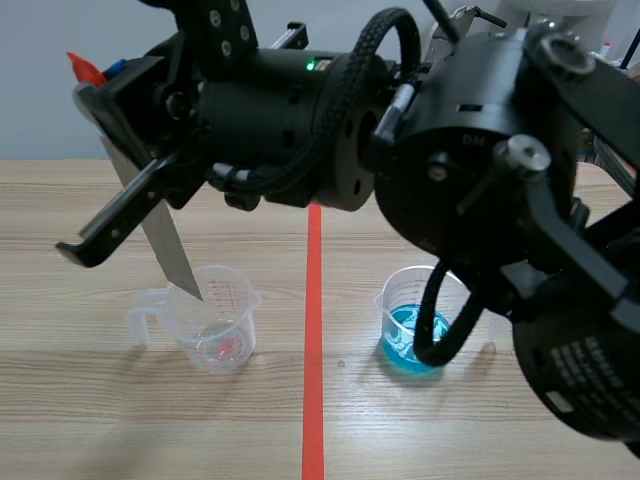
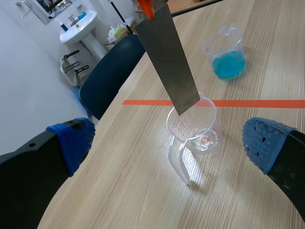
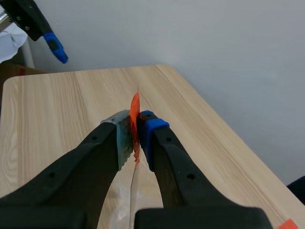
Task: Do the redox reaction experiment
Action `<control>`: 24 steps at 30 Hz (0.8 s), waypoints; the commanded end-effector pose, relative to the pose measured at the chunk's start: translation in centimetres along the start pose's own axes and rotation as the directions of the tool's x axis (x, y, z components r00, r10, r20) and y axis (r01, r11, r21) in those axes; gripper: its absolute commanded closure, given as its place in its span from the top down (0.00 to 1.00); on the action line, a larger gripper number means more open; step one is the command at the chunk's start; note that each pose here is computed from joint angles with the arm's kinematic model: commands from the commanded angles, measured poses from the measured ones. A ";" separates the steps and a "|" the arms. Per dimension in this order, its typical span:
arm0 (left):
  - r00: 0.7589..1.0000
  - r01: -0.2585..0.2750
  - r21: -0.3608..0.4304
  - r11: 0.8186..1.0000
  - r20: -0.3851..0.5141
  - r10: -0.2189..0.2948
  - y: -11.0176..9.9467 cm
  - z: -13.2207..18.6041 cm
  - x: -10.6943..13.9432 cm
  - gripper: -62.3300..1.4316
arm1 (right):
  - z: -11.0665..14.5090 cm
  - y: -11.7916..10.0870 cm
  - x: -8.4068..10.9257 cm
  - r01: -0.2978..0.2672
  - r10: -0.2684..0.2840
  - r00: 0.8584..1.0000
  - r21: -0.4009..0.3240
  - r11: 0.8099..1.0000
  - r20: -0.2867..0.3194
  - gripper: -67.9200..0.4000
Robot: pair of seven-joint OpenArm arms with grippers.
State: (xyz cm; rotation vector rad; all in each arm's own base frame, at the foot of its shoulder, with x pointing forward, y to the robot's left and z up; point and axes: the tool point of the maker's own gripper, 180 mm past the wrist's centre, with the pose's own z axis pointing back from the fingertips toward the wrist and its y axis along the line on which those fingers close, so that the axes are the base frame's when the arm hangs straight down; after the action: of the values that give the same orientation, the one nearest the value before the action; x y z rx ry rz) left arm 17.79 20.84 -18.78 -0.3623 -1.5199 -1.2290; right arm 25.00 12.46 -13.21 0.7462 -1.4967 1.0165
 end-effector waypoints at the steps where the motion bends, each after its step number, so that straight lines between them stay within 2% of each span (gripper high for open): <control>1: 1.000 -0.008 0.015 1.000 0.027 0.008 0.2 0.0 0.5 1.00 | 0.8 -0.5 1.0 -0.029 0.029 0.999 -0.002 1.000 0.028 0.02; 4: 1.000 -0.008 0.015 1.000 0.027 0.008 0.2 0.0 0.5 1.00 | 1.9 -1.2 1.3 -0.037 0.038 0.999 -0.010 0.999 0.030 0.02; 7: 1.000 -0.009 0.015 1.000 0.027 0.008 0.2 0.0 0.5 1.00 | 3.2 -1.1 1.4 -0.049 0.048 0.998 0.027 0.998 0.031 0.02; 19: 1.000 -0.010 0.018 1.000 0.026 0.009 0.1 0.0 0.4 1.00 | 9.5 -3.7 0.3 -0.074 0.075 0.997 0.058 0.996 -0.017 0.02; 24: 1.000 -0.010 0.018 1.000 0.025 0.010 0.2 0.1 0.4 1.00 | 12.3 -4.9 0.4 -0.084 0.087 0.995 0.068 0.994 -0.040 0.02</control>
State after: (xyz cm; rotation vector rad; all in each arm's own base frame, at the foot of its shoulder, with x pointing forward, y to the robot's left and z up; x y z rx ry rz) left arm 17.79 20.84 -18.77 -0.3625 -1.5207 -1.2283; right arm 24.18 -0.62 -12.96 0.6854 -1.4460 1.1414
